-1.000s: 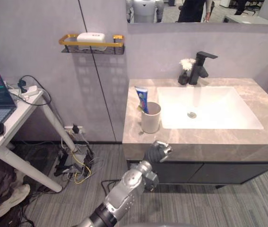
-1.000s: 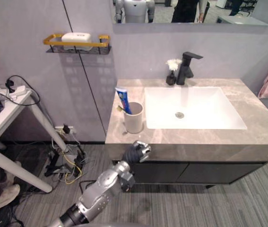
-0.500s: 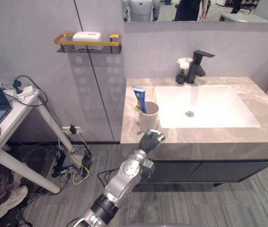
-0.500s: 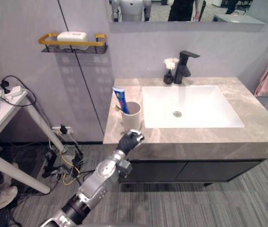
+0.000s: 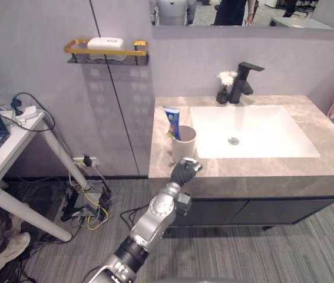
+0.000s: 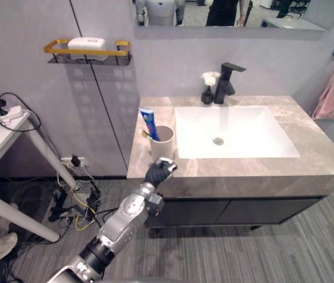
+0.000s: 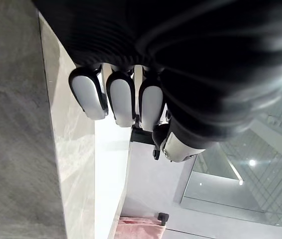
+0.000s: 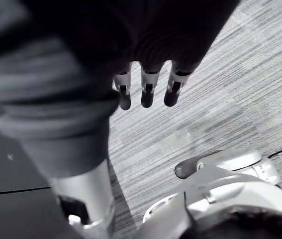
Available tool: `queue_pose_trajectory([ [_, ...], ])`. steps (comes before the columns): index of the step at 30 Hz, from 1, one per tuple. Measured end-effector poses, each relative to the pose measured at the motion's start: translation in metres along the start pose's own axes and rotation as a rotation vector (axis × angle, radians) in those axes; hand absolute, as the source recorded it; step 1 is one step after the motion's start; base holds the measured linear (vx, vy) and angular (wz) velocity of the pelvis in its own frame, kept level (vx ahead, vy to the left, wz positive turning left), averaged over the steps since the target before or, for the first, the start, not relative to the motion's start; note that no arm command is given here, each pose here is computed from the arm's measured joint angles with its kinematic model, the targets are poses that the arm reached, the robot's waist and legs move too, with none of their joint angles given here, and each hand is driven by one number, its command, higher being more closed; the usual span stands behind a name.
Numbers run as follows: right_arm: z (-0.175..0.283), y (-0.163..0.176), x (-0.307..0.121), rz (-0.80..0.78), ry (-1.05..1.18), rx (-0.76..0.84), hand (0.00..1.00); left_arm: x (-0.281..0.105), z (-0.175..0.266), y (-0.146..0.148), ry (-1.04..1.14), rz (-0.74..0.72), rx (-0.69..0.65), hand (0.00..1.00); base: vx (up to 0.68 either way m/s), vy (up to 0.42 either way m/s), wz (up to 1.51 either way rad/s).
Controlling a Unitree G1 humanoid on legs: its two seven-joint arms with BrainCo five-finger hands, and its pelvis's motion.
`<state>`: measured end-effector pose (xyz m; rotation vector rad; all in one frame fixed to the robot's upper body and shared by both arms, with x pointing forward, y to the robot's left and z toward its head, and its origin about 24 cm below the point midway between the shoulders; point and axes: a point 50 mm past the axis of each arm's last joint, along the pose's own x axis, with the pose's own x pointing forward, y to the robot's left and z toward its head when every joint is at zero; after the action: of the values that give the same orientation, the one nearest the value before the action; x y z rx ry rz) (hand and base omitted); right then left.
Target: Organize washtable
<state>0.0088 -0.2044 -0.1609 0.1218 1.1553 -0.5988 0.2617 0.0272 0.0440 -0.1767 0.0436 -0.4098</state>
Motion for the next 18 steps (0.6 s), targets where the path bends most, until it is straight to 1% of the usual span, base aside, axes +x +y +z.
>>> queue_pose_trajectory([
  [7,0.001,0.004,-0.004,0.012,-0.025,0.022,0.00,0.008,-0.001,0.003,0.010,0.018,0.042,1.00,-0.02,-0.004,-0.03],
  [9,0.001,0.004,-0.004,0.013,-0.029,0.025,0.00,0.010,0.002,0.004,-0.002,0.042,0.031,1.00,0.00,0.000,0.00],
  [18,0.001,0.004,-0.005,0.015,-0.034,0.026,0.00,0.017,0.008,0.004,-0.020,0.057,0.037,1.00,0.00,0.000,0.00],
])
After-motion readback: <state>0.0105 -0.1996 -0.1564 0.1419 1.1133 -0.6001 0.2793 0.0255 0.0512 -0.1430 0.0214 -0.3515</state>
